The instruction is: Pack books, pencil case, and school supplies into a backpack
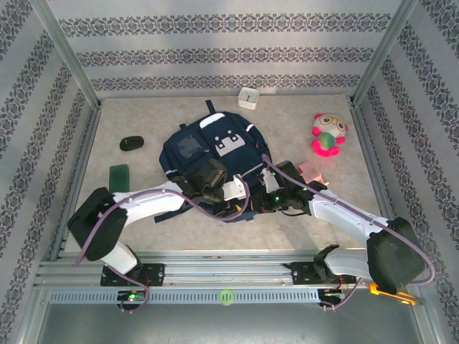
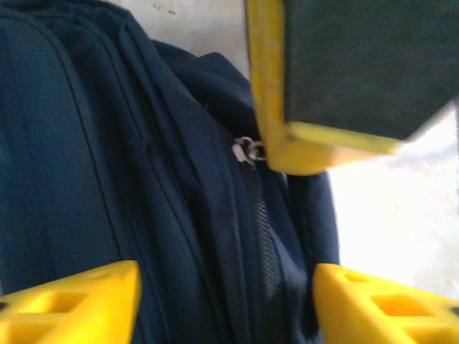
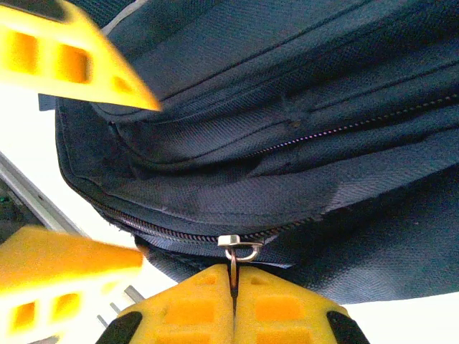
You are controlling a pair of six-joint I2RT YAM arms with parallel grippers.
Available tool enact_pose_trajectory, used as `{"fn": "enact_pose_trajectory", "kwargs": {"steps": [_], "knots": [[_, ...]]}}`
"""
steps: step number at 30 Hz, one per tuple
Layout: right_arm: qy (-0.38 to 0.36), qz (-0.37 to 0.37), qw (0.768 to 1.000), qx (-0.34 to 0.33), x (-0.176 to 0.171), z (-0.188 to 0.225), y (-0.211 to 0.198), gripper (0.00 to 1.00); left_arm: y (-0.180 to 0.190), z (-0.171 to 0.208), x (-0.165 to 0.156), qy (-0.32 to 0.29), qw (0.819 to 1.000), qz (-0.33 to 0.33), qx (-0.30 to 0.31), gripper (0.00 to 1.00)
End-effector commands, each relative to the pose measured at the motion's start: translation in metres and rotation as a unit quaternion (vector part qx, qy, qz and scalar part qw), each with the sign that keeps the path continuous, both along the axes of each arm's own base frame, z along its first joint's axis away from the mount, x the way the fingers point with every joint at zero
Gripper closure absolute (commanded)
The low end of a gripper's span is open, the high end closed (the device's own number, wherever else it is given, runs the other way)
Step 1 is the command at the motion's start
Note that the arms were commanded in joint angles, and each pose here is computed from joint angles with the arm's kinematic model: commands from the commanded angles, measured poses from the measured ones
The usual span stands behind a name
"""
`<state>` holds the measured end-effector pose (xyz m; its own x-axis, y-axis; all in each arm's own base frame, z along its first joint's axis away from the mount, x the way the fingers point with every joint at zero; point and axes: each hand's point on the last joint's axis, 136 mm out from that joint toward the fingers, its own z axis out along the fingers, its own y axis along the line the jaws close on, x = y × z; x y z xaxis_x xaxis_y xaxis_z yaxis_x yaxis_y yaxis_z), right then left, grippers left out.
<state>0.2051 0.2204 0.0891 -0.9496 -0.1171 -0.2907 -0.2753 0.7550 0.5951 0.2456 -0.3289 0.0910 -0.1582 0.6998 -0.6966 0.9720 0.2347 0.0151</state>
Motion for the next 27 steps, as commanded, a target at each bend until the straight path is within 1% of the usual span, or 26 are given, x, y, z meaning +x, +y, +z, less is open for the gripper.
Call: {"fn": "enact_pose_trajectory", "kwargs": {"steps": [1,4,6,7,9,13,15,16,17,19,20,23,25,27], "knots": [[-0.003,0.005,1.000,0.015,-0.003,0.006,0.002,1.00,-0.014,0.001,0.011,-0.012,1.000,0.007,-0.015,0.52],[0.001,-0.011,1.000,0.014,-0.001,0.004,-0.007,1.00,0.001,-0.008,0.002,-0.016,1.000,-0.020,0.018,0.82],[0.010,-0.029,0.999,0.012,0.002,-0.003,-0.018,1.00,0.017,-0.006,-0.006,-0.018,0.999,-0.036,0.026,0.96],[0.017,-0.039,0.999,0.014,0.003,-0.005,-0.024,1.00,0.027,-0.003,-0.011,-0.019,0.998,-0.044,0.029,0.98],[0.018,-0.044,0.999,0.021,0.004,-0.007,-0.029,1.00,0.050,0.001,-0.017,-0.018,0.998,-0.049,0.042,0.99],[0.012,-0.021,0.999,0.047,0.004,0.001,-0.016,1.00,0.102,0.001,-0.024,-0.007,0.996,-0.033,0.080,0.98],[0.008,-0.006,0.998,0.060,0.003,0.004,-0.004,1.00,0.114,0.003,-0.030,-0.014,0.995,-0.036,0.095,0.95],[0.006,0.003,0.998,0.066,0.002,0.006,0.002,1.00,0.116,0.005,-0.031,-0.022,0.995,-0.036,0.095,0.89],[0.004,0.010,0.997,0.070,0.001,0.007,0.007,1.00,0.114,0.010,-0.030,-0.026,0.995,-0.030,0.088,0.81],[0.002,0.022,0.997,0.075,-0.001,0.009,0.016,1.00,0.102,0.025,-0.027,-0.019,0.998,-0.020,0.054,0.56],[0.002,0.025,0.997,0.076,-0.001,0.009,0.018,1.00,0.094,0.033,-0.026,-0.019,0.999,-0.021,0.039,0.48],[-0.001,0.032,0.997,0.076,-0.003,0.010,0.023,1.00,0.063,0.049,-0.008,-0.055,0.998,0.011,0.016,0.37],[-0.003,0.031,0.997,0.076,-0.004,0.011,0.023,1.00,0.044,0.054,-0.002,-0.065,0.998,0.007,0.003,0.33],[-0.008,0.030,0.997,0.076,-0.004,0.012,0.023,1.00,0.024,0.052,0.005,-0.060,0.998,0.009,-0.012,0.29]]}}
